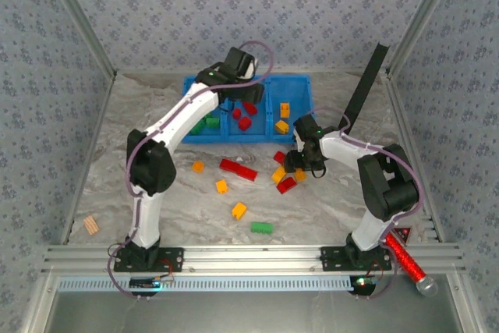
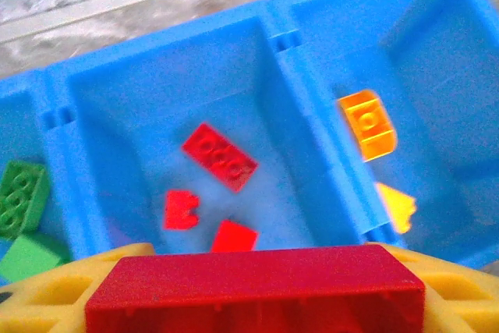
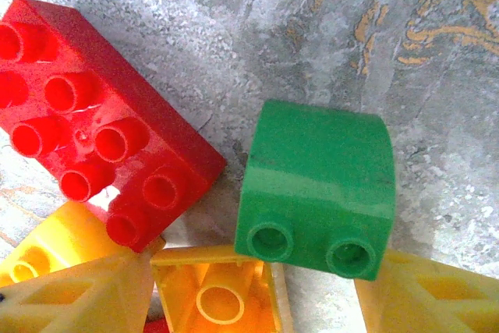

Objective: Sort the legos into containers by color
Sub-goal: Place the lego in the container.

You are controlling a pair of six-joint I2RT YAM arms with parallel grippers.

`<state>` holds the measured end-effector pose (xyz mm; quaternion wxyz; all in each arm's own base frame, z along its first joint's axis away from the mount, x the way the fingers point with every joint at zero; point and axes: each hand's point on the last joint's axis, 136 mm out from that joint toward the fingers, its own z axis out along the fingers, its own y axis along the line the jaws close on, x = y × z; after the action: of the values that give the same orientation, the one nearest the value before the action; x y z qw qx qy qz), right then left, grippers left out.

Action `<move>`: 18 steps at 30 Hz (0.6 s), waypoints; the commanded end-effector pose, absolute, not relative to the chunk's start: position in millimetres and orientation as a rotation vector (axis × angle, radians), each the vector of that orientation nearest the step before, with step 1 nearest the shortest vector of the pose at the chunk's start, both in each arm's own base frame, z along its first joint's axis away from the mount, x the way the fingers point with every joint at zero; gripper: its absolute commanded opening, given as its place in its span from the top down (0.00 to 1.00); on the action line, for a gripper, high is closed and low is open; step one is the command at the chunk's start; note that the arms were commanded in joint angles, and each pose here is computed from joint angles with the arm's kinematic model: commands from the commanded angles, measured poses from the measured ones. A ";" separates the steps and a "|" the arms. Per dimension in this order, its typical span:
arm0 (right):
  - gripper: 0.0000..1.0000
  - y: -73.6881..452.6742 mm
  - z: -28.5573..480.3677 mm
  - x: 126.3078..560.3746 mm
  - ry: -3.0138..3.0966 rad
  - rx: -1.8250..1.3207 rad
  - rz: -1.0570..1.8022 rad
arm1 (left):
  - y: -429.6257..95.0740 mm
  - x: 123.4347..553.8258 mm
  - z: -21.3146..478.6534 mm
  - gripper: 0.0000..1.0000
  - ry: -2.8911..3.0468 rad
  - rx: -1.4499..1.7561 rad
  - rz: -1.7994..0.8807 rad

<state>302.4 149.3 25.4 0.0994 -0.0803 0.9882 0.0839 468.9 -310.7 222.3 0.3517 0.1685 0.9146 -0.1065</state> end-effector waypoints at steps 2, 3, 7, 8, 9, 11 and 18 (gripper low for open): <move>0.29 153.2 31.9 307.4 2.892 -0.262 0.262 | -312.4 475.4 184.3 0.42 2.445 0.471 -0.188; 0.28 153.3 31.6 307.4 2.893 -0.262 0.262 | -314.2 475.7 178.1 0.42 2.454 0.475 -0.176; 0.27 153.1 29.9 307.6 2.895 -0.268 0.262 | -315.5 475.5 149.7 0.43 2.513 0.472 -0.147; 0.27 153.1 29.4 307.6 2.895 -0.271 0.261 | -315.2 475.1 143.6 0.42 2.523 0.472 -0.139; 0.27 152.8 29.0 307.9 2.897 -0.270 0.260 | -315.4 474.2 137.7 0.43 2.532 0.472 -0.133; 0.27 153.8 27.1 306.3 2.905 -0.269 0.269 | -314.1 473.3 126.6 0.43 2.545 0.473 -0.117; 0.26 152.4 23.0 300.3 2.923 -0.268 0.267 | -309.4 472.0 99.6 0.43 2.592 0.451 -0.082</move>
<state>306.3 151.2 26.5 0.1079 -0.0809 0.9870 0.0872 470.3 -311.2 109.6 0.2556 0.1754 0.9499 -0.0397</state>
